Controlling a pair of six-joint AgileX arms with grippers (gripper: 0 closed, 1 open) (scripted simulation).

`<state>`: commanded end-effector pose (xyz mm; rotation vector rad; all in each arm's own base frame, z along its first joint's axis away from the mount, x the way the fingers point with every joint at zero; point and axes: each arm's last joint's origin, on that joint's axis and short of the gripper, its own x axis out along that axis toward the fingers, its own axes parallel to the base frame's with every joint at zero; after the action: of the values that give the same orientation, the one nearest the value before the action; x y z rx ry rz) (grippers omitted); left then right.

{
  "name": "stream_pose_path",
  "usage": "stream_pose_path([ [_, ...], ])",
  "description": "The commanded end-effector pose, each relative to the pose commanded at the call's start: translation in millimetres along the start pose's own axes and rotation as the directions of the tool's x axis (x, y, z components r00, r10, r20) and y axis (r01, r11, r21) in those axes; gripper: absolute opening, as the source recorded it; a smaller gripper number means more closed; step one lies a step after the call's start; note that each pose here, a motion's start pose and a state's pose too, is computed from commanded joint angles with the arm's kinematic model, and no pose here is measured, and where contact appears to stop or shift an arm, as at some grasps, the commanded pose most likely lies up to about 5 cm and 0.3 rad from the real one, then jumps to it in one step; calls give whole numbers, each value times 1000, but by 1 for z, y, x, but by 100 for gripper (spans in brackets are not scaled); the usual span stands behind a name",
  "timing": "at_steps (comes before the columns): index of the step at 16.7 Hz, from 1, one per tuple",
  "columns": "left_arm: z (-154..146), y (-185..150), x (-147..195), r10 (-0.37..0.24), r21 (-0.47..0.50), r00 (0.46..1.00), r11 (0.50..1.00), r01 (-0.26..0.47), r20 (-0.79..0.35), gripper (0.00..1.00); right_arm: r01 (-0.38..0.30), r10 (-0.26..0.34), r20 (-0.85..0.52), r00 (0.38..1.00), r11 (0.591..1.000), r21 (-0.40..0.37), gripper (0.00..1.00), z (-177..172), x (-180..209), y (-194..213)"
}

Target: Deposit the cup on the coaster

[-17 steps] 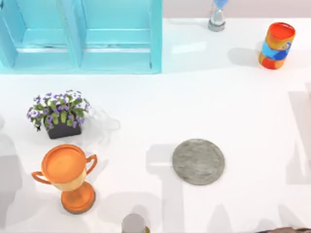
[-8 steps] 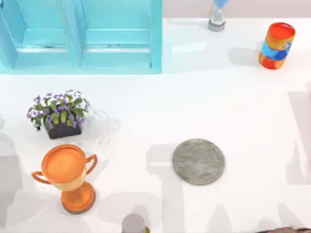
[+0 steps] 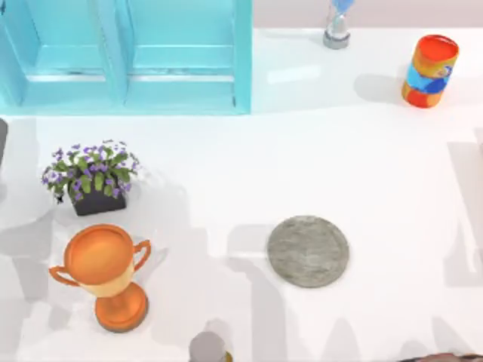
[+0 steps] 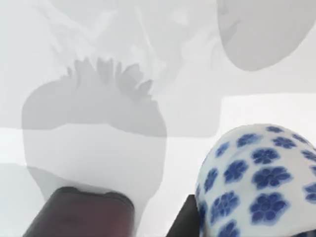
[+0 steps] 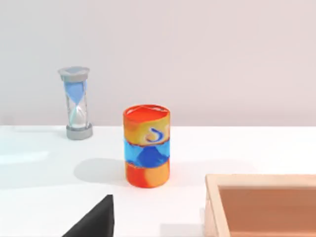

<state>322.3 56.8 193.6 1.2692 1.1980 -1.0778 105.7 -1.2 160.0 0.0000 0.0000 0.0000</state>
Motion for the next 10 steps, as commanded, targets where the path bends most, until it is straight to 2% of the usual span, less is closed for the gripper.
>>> stream_pose_path([
  [3,64,31,-40,103,-114,995,988,-103,-6,0,0,0,0,1000,1000,0,100,0,0,0],
  [5,116,44,-63,158,-231,987,961,-150,14,0,0,0,0,1000,1000,0,100,0,0,0],
  [7,174,47,-80,187,-371,981,915,-156,48,0,0,0,0,1000,1000,0,100,0,0,0],
  [10,259,35,-93,178,-582,979,809,-88,99,0,0,0,0,1000,1000,0,100,0,0,0],
])
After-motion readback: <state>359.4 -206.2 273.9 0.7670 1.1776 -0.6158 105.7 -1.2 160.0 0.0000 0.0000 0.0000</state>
